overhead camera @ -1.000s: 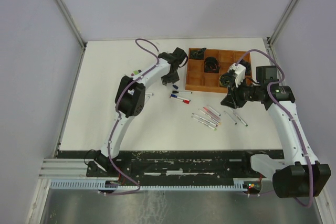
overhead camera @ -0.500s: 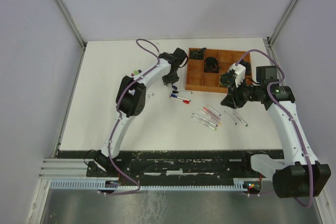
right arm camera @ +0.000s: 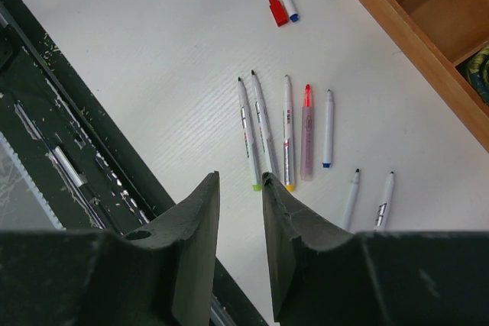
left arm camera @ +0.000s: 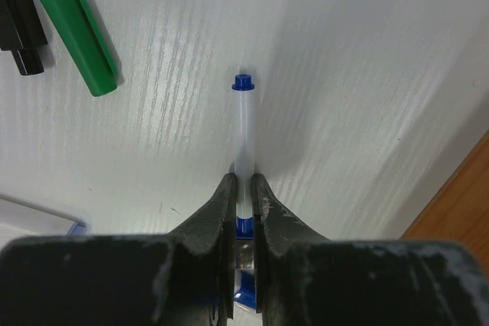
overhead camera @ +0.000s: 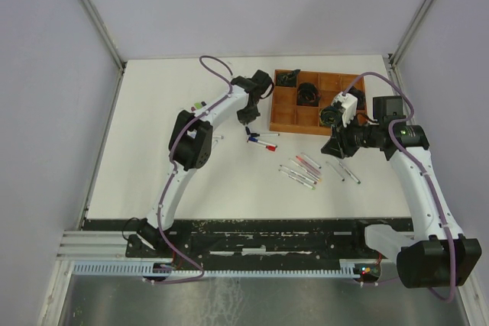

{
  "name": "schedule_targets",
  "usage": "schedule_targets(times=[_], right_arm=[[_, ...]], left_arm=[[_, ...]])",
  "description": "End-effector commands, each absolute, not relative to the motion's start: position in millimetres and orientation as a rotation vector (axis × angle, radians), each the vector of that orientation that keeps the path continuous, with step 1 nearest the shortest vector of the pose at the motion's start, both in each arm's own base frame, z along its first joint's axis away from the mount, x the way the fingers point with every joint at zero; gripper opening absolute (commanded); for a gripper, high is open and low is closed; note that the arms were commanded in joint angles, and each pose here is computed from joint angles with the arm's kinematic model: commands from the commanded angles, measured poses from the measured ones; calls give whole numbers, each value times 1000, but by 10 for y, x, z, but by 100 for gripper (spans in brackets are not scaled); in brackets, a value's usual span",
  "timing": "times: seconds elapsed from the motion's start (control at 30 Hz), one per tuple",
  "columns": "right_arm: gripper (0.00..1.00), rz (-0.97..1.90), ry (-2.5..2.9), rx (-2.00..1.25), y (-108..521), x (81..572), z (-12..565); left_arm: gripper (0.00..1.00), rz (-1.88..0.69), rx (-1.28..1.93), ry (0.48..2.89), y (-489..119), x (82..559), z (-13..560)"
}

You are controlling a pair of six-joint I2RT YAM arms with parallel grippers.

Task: Open the pen caps
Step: Pick up the pen from the center of the board.

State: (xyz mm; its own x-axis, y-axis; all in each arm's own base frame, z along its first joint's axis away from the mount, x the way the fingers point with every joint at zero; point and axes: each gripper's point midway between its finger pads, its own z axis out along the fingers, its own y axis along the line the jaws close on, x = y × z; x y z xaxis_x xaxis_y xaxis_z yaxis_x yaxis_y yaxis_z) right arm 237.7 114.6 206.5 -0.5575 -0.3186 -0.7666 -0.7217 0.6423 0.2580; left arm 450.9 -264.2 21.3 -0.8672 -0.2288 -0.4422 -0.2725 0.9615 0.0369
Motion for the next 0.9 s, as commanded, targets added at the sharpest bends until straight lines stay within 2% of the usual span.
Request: schedule_targets(times=[0.0,0.13,0.3,0.63,0.77,0.87], right_arm=[[37,717,2118,-812,1153,2428,2131],[37,717,2118,-813,1153,2429,2131],[37,725,2119,-814,1161,2425,2125],[37,757,2110,-826,1195,2396,2128],[37,767,2098,-837,1210,2383,2144],[37,801,2068,-867,1257,2338,2164]], left_arm=[[9,207,-292,2648,-2490,4497,334],[3,240,-267,2645,-2385,4483,371],[3,248,-220,2609,-2306,4499,516],[3,105,-150,2502,-2316,4475,1001],[3,-19,-62,2477,-2389,4376,1134],[3,-207,45,2445,-2521,4188,1233]])
